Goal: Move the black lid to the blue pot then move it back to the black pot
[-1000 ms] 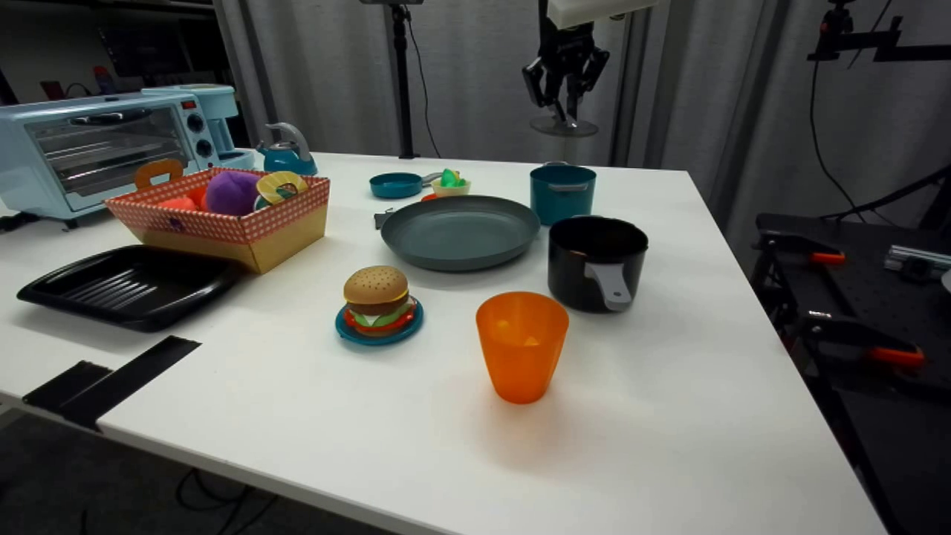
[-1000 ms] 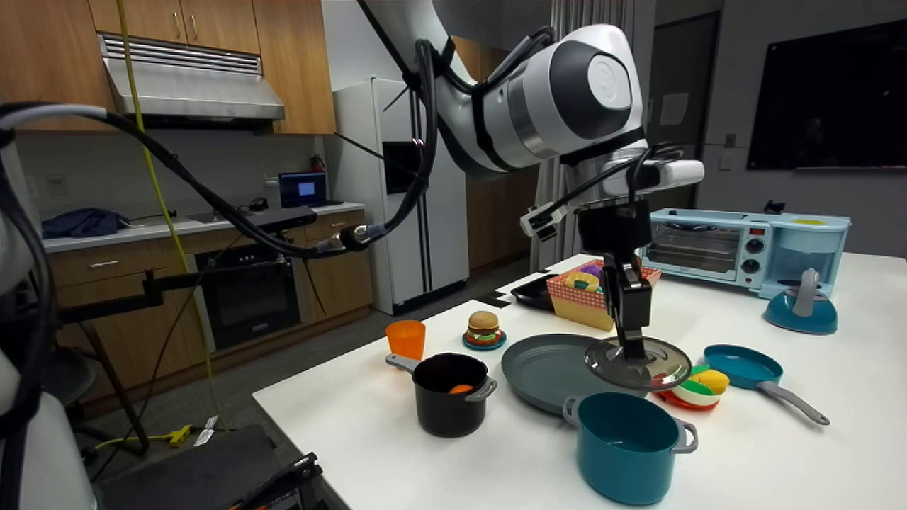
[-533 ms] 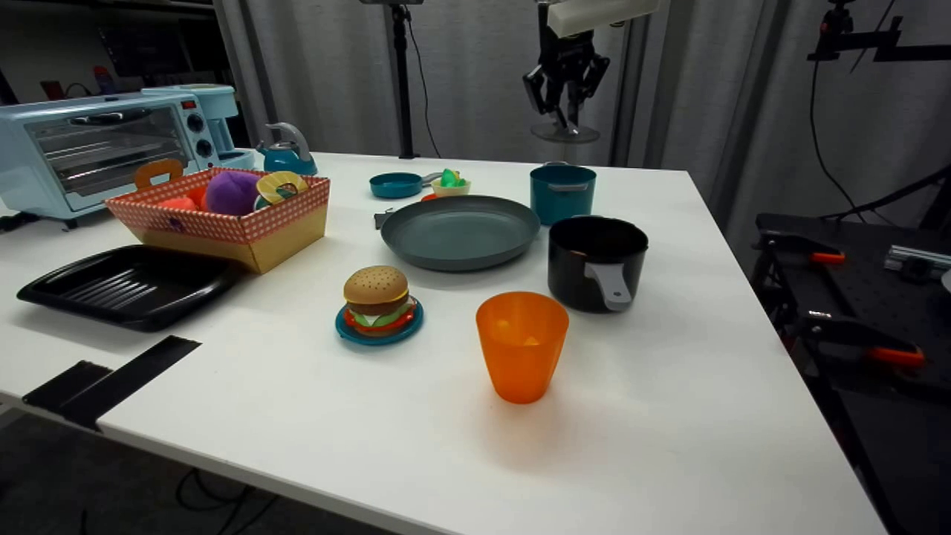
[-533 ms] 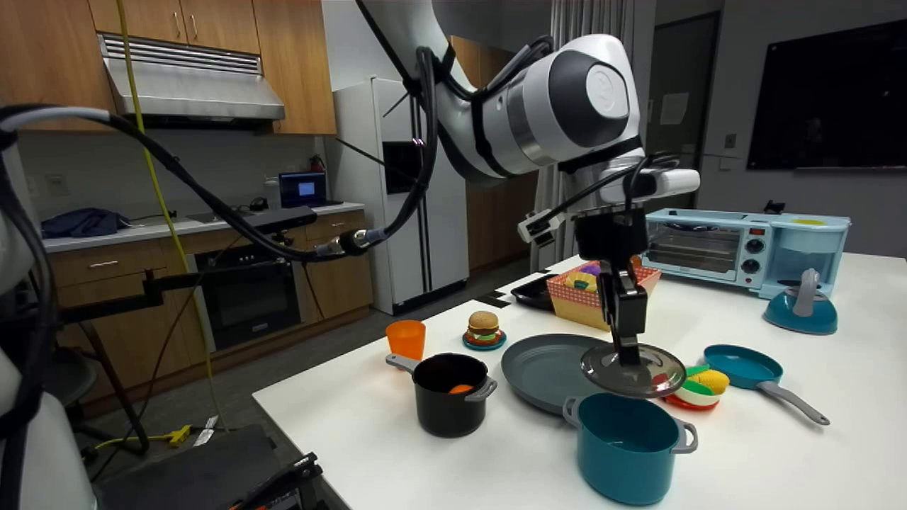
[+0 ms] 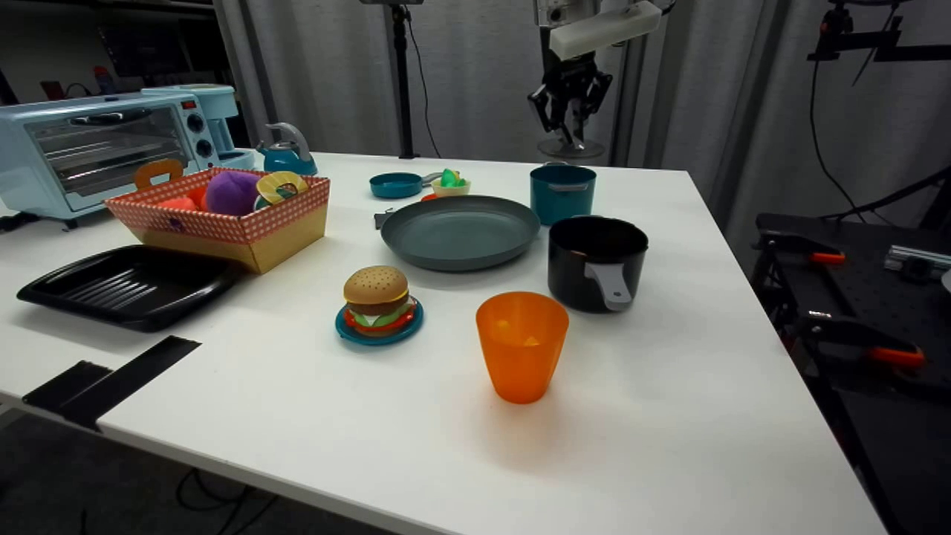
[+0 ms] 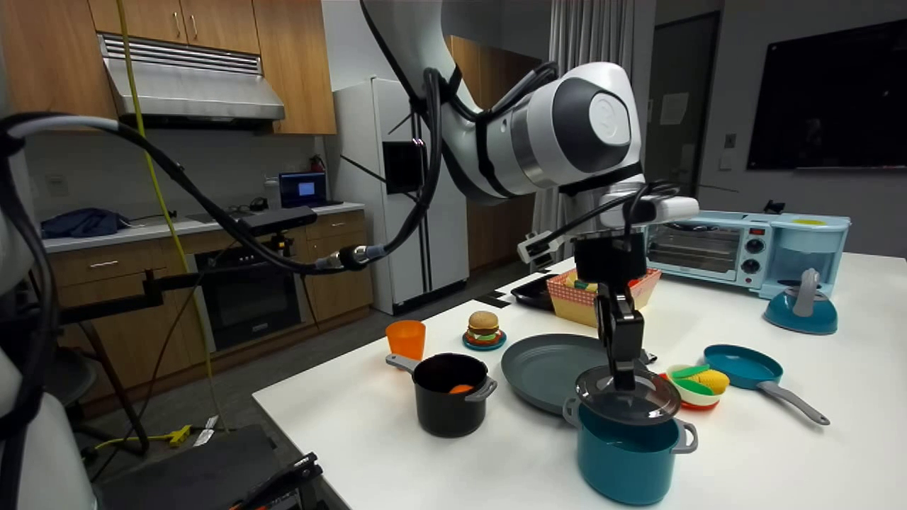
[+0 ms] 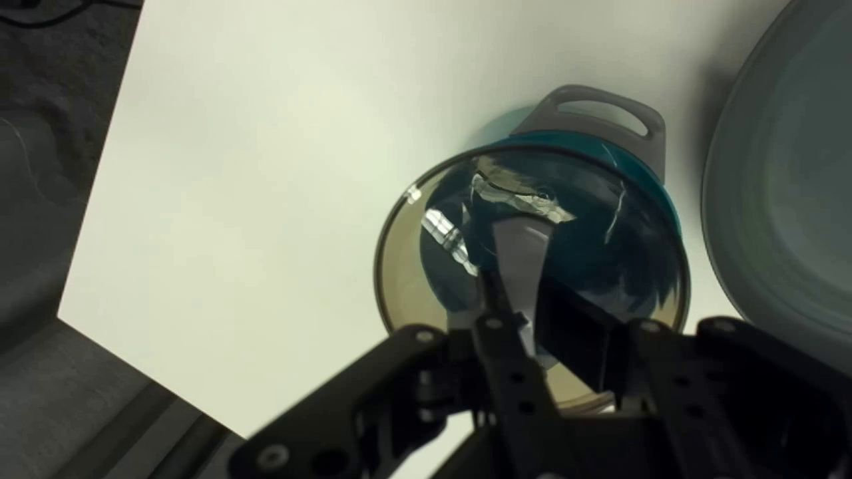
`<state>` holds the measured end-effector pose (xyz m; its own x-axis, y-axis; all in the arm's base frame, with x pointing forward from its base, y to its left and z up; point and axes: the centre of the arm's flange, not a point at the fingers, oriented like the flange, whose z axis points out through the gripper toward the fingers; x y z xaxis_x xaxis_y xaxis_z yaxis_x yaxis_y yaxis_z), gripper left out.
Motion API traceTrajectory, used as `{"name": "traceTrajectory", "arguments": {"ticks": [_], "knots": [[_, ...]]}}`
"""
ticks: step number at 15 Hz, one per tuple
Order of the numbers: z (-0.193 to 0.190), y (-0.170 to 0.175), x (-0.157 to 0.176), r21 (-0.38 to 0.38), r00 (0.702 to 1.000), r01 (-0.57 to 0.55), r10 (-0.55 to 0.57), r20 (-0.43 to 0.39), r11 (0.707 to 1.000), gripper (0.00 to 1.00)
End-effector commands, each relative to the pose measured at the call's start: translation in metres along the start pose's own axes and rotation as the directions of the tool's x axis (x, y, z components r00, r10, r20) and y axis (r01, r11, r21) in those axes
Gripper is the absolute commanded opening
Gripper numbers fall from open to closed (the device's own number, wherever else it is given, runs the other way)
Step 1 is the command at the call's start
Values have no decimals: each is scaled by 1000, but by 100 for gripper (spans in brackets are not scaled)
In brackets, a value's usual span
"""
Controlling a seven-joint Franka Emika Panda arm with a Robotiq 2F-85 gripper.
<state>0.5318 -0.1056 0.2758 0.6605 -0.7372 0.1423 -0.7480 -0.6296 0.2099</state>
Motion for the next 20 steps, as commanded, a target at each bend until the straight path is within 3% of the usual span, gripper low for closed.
{"name": "traceTrajectory", "arguments": {"ticks": [1, 14, 20], "knots": [[10, -2, 2, 22, 1000, 1, -1, 10, 1000, 4], [37, -12, -1, 24, 998, 26, -28, 58, 999, 4], [30, -8, 10, 20, 998, 36, -37, 46, 999, 4]]}}
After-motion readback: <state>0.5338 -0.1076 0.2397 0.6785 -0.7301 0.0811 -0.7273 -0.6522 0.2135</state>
